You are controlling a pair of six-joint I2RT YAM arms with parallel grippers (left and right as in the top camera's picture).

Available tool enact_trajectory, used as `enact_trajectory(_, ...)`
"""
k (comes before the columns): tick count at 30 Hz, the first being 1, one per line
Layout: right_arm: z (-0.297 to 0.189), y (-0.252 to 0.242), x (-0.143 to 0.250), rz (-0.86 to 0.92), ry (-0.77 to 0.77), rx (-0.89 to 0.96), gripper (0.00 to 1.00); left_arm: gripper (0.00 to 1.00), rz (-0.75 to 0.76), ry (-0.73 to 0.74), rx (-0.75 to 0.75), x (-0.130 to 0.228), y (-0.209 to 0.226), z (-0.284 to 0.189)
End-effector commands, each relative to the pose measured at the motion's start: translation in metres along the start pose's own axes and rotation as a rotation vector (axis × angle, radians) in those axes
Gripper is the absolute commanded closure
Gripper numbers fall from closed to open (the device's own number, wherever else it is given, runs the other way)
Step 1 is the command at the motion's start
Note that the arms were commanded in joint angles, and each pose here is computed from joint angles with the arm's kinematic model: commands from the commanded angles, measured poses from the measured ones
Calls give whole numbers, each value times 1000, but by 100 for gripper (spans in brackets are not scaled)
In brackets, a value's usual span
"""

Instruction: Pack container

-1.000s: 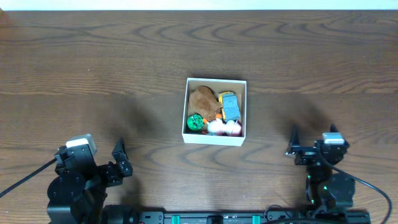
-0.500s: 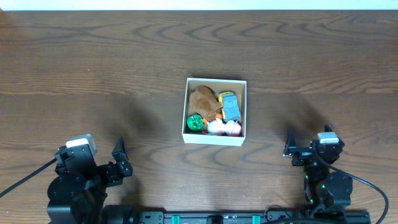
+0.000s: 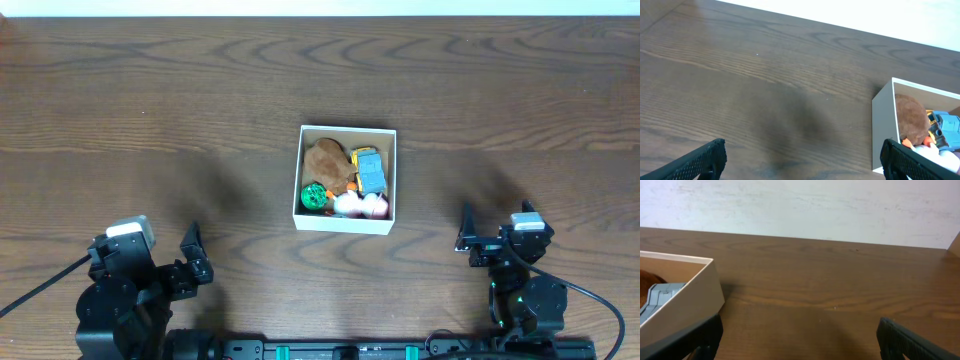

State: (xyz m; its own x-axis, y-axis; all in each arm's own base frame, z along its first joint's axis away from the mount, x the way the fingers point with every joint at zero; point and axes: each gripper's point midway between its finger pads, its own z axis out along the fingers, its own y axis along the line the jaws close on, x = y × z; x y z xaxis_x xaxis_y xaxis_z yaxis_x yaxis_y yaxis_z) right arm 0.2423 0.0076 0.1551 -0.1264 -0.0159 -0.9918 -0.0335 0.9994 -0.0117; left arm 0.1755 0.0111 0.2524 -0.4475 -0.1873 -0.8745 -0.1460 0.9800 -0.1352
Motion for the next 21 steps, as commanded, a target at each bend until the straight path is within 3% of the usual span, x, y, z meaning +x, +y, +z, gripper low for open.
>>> enact_trajectory(1, 0, 1, 1, -12, -3, -7, 1, 2, -6, 5, -1, 1, 0, 1)
enact_trajectory(21, 0, 1, 1, -12, -3, -7, 1, 2, 7, 15, -19, 4, 4, 1)
